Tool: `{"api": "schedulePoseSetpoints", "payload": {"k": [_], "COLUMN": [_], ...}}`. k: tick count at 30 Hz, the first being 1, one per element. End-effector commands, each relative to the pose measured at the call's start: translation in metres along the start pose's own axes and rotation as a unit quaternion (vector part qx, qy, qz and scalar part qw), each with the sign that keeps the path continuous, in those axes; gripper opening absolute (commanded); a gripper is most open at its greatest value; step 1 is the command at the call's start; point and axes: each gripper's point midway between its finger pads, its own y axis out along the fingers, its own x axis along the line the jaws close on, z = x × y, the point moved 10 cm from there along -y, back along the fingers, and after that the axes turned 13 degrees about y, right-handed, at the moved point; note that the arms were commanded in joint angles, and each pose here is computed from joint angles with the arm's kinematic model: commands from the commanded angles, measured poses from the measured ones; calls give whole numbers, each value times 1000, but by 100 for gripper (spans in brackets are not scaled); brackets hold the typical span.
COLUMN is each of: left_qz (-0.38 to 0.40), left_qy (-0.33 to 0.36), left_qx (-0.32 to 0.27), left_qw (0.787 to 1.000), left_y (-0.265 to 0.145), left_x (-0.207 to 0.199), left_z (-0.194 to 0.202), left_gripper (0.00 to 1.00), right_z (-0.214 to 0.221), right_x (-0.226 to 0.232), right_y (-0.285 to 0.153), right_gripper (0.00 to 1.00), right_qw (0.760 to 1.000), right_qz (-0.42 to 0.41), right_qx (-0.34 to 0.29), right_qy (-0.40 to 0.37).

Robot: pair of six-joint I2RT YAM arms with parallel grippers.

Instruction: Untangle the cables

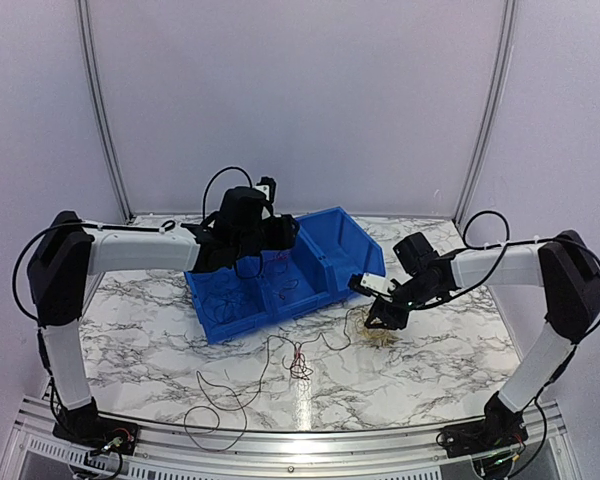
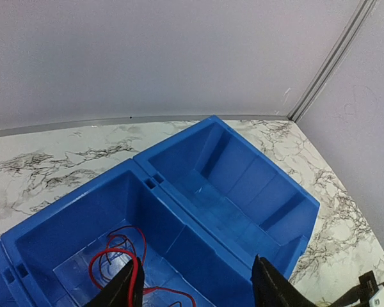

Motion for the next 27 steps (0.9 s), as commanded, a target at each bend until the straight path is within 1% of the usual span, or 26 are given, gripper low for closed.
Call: {"api": "schedulePoseSetpoints", "payload": {"k": [1,5,6,10,13,17,19,20,22,24,27], "left_qz": [9,13,13,-6,-10,41,81,105,151,178,184], "left_qy": [-11,27,38,80,100,136,139,138,144,151,162], "left_qx": [-41,-37,-35,4,48,75,101,116,139,163,181], "left_qw": [999,999,999,997,994,987,982,978,968,959,953], "left_y": [-41,-62,-67,-79,-81,-92,-96,-98,-105,-110,-106], "left_x": [-5,-26,-31,-44,-50,-67,-75,-79,-90,-98,-107], "left_z": [-29,-17,-14,1,15,38,50,57,69,82,97], "left_gripper": [61,66,67,71,72,71,67,63,61,60,60], "right_z": [-20,-25,-26,-26,-26,-26,-27,-27,-27,-28,-29], "right_x": [0,3,4,5,5,5,5,4,4,4,5], "right_y": [-20,-29,-31,-36,-36,-37,-38,-38,-39,-41,-43], "right_gripper": [37,38,36,23,18,10,3,2,1,0,0], "right_qw": [999,999,999,998,998,998,998,998,998,997,997], "right_qz": [7,4,5,14,12,13,18,22,29,30,24], "right_qx": [-35,-48,-51,-56,-56,-56,-57,-58,-60,-64,-66], "right_qy": [-6,-4,-6,-11,-11,-11,-11,-12,-11,-12,-14]}}
